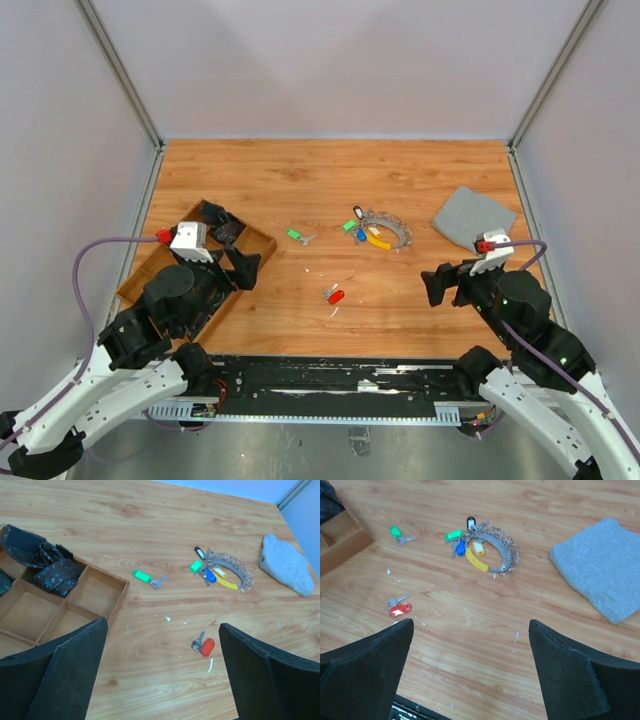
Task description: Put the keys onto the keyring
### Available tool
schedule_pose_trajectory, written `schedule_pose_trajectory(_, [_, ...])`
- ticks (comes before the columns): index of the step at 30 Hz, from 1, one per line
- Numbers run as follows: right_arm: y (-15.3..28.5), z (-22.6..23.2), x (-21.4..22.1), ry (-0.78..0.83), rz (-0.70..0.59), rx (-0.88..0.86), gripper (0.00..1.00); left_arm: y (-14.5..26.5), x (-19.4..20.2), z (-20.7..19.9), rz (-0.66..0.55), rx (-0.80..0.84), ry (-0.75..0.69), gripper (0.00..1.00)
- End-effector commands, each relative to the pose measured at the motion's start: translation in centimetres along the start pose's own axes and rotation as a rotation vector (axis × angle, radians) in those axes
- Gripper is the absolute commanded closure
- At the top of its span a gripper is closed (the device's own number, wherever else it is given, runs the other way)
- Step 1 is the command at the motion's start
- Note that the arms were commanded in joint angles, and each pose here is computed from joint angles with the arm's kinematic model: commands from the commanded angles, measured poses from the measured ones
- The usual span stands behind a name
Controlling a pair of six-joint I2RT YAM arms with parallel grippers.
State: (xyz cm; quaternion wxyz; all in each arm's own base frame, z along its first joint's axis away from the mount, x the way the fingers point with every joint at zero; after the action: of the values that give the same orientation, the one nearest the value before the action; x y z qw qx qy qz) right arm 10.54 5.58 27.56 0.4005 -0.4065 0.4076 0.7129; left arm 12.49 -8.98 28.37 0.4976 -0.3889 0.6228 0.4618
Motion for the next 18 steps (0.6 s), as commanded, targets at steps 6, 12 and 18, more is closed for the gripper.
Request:
schedule_pose_trajectory(6, [-1.4,-1.4,1.5,-0.031,0.164,0.26,0.02,-0.7,2.0,-0.3,0.059,0.013,-0.046,0.0])
schedule_pose_trajectory(12, [-3.1,-1.3,2.8,-0.014,0.321,0.364,0.02,-1.5,2.7,-1.4,0.113,0.079,-0.097,0.0])
schedule_pose_trajectory(18, [-5.2,0.4,2.3,-0.022,0.435,0.359,0.02,-2.3,3.6,-2.1,0.166,0.105,-0.135,0.0])
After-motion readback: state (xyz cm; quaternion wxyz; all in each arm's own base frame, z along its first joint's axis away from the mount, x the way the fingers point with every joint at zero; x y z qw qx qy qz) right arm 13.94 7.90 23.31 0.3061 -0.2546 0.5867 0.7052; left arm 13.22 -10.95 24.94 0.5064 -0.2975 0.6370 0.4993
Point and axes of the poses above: each gripper's point midway between its finger pads, its own y axis back along the fingers, its own z axis along the line the jaws close on, x = y × z, the point moved 8 cm from there along y, back along the fingers, and after that the axes turned 15 degrees about -y, right-handed, at the moved point
